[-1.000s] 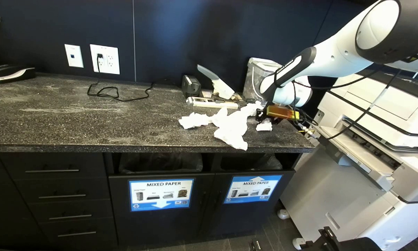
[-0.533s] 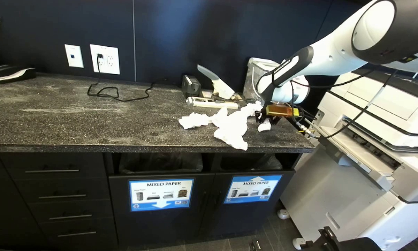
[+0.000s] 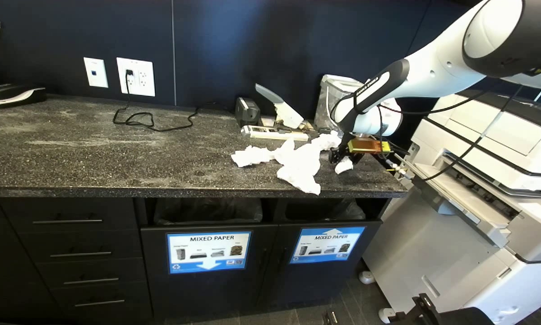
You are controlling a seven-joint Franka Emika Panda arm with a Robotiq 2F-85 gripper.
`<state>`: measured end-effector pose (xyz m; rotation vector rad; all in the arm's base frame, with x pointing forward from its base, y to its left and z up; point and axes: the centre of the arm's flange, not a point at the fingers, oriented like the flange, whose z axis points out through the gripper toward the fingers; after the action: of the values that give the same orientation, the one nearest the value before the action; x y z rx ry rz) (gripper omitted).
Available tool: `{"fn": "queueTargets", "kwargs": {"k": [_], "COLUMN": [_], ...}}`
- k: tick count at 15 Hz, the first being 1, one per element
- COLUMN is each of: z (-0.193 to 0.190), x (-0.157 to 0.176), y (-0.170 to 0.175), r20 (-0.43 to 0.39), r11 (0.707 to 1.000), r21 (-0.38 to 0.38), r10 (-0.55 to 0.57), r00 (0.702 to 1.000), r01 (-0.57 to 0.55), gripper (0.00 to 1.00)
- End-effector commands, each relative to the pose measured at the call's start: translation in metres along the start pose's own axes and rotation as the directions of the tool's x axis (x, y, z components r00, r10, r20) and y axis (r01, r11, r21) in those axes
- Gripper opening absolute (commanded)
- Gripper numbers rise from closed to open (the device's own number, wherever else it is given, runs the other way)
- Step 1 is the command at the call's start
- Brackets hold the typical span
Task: Place the papers on the counter inside the bin on the right
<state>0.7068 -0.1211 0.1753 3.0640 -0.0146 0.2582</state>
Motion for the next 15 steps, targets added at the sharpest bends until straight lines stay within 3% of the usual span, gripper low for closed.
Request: {"fn": "queueTargets", "kwargs": {"k": [1,15], "z": [0.000,-0.035], "x": [-0.055,-0.172], "y": [-0.001,-0.015], "r20": [0.079,0.202], "r11": [0.998,0.999], "r21": [0.046,0.047], "r10": [-0.041,-0.015], "r00": [0.996,0.979], "r01": [0.037,0.006], "gripper": [0.16,0.16]}}
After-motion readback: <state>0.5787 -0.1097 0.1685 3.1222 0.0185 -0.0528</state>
